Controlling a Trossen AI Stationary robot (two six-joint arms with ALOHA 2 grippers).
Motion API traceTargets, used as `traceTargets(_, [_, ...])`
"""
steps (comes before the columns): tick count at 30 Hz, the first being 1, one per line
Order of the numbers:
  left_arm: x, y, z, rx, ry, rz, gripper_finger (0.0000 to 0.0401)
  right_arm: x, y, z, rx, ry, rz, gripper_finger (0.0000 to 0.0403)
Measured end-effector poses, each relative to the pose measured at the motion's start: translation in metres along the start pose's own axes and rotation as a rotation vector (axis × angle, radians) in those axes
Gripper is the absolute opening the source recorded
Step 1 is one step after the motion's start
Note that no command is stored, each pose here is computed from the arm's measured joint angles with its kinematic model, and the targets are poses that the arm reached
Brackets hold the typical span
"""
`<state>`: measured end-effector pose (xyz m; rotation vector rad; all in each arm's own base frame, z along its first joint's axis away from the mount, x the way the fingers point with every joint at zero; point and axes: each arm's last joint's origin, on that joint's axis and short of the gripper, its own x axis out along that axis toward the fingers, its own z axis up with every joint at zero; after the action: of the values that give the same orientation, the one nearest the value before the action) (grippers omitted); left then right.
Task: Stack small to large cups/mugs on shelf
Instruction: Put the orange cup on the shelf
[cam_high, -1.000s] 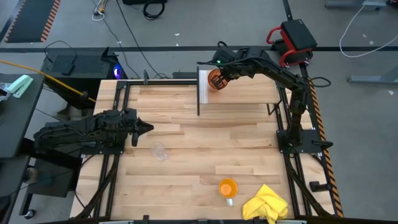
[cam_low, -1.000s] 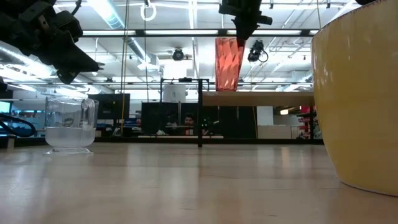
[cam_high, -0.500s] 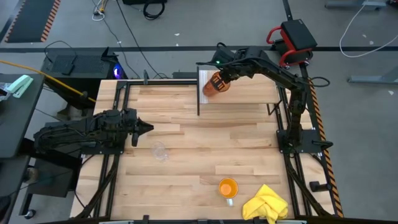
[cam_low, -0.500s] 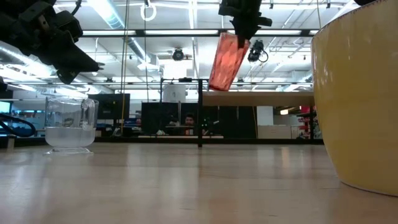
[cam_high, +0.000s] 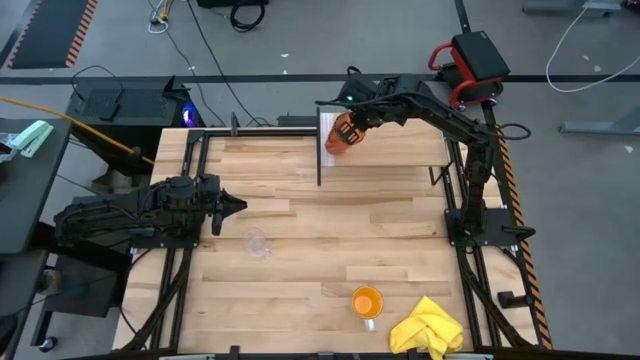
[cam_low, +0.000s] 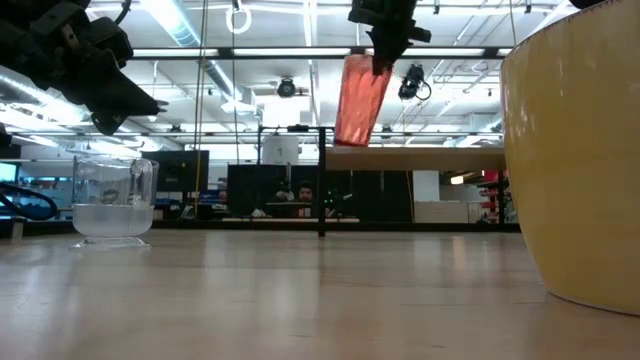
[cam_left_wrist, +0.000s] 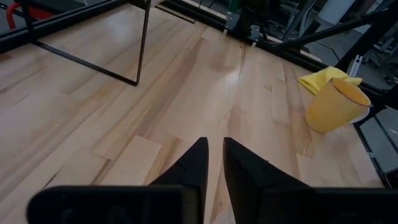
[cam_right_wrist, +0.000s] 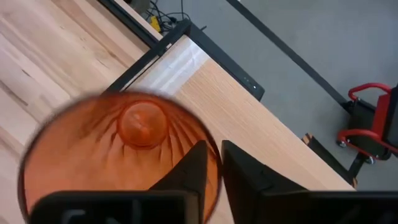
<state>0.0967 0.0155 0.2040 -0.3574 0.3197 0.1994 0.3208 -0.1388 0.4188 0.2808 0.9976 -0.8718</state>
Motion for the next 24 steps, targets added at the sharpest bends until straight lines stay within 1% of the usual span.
traceTargets(3, [0.0, 0.0, 0.0, 0.0, 0.0, 0.0, 0.0051, -0.0007, -0.0002, 0.0004, -0.005, -0.006, 0.003, 0.0015])
traceTargets(5, [0.0, 0.0, 0.0, 0.0, 0.0, 0.0, 0.0051, -0.0016, -0.0004, 0.0004, -0.006, -0.009, 0.003, 0.0008])
traceTargets(7, [0.0, 0.0, 0.0, 0.0, 0.0, 0.0, 0.0054, -0.0016, -0.0004, 0.0007, -0.001, -0.012, 0.004, 0.0012])
traceTargets(13, [0.0, 0.0, 0.0, 0.0, 0.0, 0.0, 0.0059, -0.0014, -0.0004, 0.0006, 0.008, -0.01, 0.004, 0.0047])
traceTargets(20, [0.0, 0.0, 0.0, 0.0, 0.0, 0.0, 0.0051, -0.0013, -0.0004, 0.0008, 0.009, -0.011, 0.004, 0.0043])
traceTargets(24, [0.0, 0.0, 0.0, 0.0, 0.0, 0.0, 0.0054, -0.001, -0.0005, 0.0009, 0.01, -0.011, 0.003, 0.0042])
